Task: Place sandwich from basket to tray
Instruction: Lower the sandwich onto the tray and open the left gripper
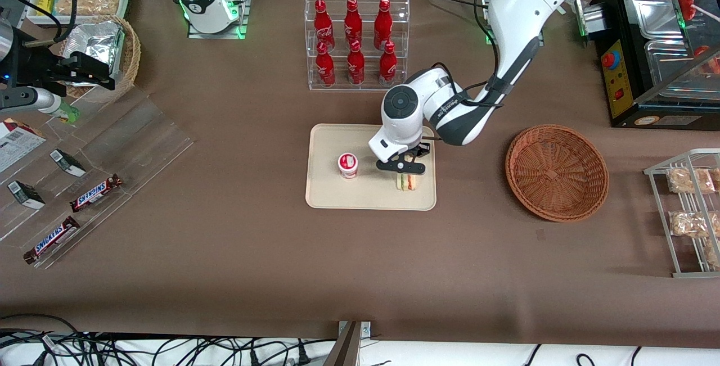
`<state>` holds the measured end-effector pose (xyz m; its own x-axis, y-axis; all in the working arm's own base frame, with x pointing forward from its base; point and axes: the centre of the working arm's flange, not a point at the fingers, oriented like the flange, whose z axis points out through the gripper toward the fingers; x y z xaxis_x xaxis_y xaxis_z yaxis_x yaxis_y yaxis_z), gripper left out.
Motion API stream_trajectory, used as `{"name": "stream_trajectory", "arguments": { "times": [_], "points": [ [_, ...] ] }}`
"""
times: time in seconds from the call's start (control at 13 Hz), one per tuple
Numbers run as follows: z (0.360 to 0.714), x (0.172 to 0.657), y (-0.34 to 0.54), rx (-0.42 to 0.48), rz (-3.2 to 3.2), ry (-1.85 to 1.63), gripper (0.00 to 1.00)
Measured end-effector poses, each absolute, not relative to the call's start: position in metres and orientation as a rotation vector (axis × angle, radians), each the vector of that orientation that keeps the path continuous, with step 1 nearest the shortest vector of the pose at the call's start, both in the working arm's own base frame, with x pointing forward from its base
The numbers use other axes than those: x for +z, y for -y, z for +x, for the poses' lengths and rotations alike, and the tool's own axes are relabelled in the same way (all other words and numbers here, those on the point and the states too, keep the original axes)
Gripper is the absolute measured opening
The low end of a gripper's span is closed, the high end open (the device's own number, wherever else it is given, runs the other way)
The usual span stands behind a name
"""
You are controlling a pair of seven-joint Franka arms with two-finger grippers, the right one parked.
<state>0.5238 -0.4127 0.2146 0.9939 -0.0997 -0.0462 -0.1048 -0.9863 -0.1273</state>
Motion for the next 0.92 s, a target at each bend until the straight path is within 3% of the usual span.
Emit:
{"name": "stream_trajectory", "arguments": {
  "times": [0.31, 0.62, 0.92],
  "points": [
    [0.525, 0.216, 0.413, 0.05, -3.008, -0.112, 0.21],
    [0.528, 0.217, 0.411, 0.042, -3.01, -0.092, 0.57],
    [0.544, 0.242, 0.41, -0.024, -3.034, -0.047, 0.99]
  ]
}}
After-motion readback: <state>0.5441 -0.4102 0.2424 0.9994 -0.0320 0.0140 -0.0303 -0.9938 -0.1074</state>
